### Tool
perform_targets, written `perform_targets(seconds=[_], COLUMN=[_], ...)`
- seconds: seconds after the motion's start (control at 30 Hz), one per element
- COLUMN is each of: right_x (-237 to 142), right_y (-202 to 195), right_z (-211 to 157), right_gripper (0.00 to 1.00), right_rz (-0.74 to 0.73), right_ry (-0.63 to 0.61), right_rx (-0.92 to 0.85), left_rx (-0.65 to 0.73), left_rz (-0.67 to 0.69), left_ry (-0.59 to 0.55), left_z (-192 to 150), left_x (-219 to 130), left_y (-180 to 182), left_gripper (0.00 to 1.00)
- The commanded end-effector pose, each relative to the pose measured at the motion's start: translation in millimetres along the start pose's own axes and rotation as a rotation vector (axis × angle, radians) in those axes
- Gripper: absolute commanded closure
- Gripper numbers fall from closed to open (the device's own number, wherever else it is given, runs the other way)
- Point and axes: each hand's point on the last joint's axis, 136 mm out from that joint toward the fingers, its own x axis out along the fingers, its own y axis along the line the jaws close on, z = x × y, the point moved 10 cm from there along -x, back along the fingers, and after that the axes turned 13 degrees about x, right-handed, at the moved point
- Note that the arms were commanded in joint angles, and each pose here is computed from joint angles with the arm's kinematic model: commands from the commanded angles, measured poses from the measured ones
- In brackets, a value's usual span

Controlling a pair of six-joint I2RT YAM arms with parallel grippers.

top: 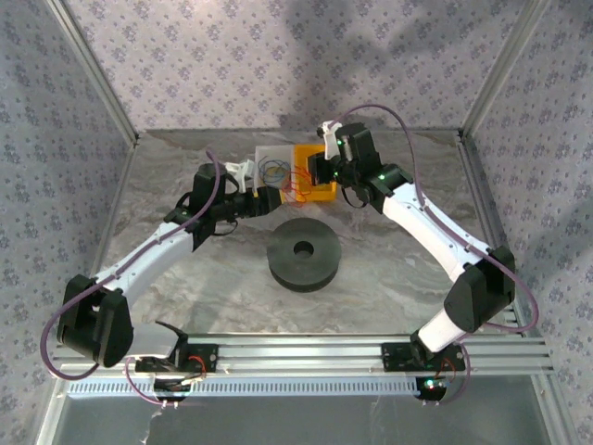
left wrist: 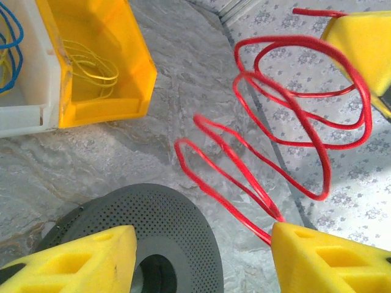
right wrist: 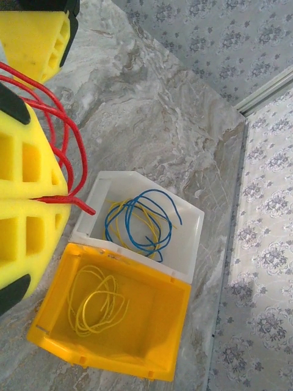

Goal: Wrap the cables

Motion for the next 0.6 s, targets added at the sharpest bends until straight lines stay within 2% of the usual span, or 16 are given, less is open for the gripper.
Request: perform_targets(seconds=[0.0, 0.57], right_x=[-7.1, -4.1], right_y=[7.0, 16.9], right_z=[3.3, -1.5], right_gripper=[1.00, 1.00], right_rz=[0.042, 0.131], right_ry=[-0.026, -0.014], right_rx=[0.019, 0.076], left_rx=[0.014, 0.003], left_rz=[-0.049, -0.041], left_ry=[-0.034, -0.037], left_z=[7.4, 7.3], left_x=[2.3, 7.1], left_y=[-6.6, -3.4], left_gripper=[0.41, 0.57])
